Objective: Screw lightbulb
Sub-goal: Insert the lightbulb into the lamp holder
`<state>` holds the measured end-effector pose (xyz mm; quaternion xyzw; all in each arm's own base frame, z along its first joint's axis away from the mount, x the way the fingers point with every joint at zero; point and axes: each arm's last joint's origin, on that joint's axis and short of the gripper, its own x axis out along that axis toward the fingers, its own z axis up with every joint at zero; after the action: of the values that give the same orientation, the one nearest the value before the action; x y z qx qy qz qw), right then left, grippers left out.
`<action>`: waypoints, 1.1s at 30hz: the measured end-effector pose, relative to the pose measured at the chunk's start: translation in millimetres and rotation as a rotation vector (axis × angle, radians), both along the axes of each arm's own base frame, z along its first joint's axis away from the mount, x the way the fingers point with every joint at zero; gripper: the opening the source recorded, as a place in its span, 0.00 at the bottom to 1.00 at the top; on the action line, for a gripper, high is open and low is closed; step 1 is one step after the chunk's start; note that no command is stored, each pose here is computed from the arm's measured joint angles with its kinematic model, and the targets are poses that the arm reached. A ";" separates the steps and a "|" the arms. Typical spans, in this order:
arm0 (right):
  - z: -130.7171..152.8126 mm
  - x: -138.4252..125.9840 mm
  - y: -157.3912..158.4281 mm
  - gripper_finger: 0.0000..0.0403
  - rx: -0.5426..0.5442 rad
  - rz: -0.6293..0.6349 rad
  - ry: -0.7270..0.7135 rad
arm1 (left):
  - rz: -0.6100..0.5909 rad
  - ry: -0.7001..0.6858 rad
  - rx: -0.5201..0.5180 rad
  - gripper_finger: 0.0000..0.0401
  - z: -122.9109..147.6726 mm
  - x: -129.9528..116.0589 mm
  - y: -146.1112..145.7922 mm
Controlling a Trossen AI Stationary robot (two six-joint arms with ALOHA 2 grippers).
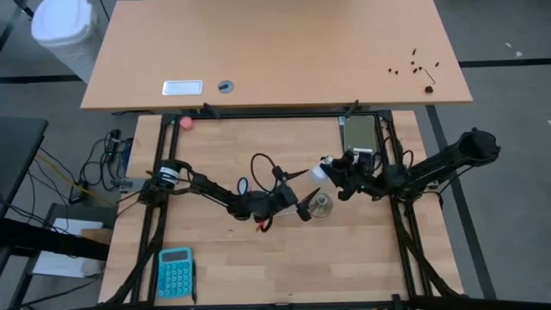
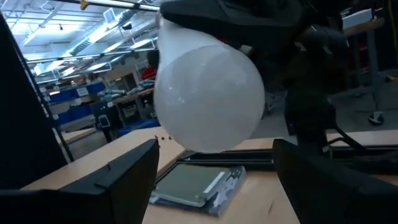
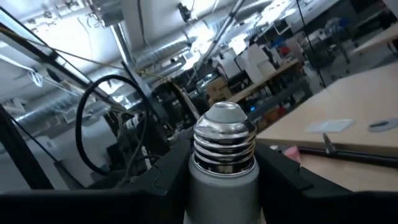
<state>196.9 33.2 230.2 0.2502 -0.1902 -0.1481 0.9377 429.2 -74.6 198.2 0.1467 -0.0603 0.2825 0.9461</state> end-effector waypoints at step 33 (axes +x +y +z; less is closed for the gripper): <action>3.7 27.8 12.4 0.38 -0.160 -0.065 -0.100 | 0.002 -0.138 0.110 0.75 25.1 0.4 8.5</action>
<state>224.7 45.6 233.8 0.1753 -0.2557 -0.1500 0.9388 429.6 -66.1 223.3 0.1787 -0.1408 0.2890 0.9299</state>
